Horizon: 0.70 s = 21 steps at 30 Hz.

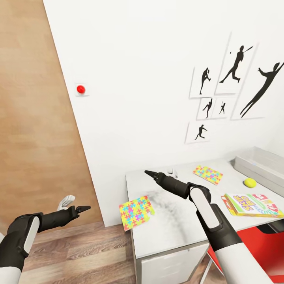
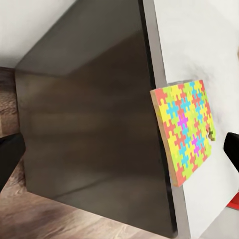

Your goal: Put all the toys in the child's room - the three board games (two on the bed and one on the table), the two jigsaw puzzles on the table, and the tennis ball on the table - inside the toy box on the table in the child's room.

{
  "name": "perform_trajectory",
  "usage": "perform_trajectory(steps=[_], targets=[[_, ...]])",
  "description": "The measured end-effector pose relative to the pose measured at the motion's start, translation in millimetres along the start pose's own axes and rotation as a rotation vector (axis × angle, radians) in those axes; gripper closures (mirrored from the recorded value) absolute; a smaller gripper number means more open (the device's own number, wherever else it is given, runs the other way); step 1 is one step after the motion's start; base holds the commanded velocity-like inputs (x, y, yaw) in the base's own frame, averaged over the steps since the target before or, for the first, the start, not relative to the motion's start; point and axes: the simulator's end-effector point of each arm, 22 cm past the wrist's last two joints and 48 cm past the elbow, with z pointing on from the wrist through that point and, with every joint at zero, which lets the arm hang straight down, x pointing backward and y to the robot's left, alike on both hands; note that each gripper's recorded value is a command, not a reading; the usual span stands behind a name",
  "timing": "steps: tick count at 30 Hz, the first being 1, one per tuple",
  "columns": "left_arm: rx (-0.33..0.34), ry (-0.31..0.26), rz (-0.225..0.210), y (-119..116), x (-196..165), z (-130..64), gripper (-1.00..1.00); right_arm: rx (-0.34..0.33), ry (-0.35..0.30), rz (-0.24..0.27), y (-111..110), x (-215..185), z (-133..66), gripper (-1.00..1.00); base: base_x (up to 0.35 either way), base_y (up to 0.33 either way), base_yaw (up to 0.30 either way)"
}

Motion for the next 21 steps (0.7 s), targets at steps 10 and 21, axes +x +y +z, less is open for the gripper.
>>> perform_trajectory(steps=[10, 21], targets=[[0.001, 0.0, 0.0, 8, 3, 8.0, -1.0, -0.044, -0.006, -0.033, 14, 0, -3.3, -1.0, 0.0, 0.0, 0.0], [0.002, 0.0, 0.001, 16, 8, 17.7, -1.0, -0.106, 0.015, -0.053, 34, 14, -31.0, -1.0, 0.0, 0.0, 0.0]])
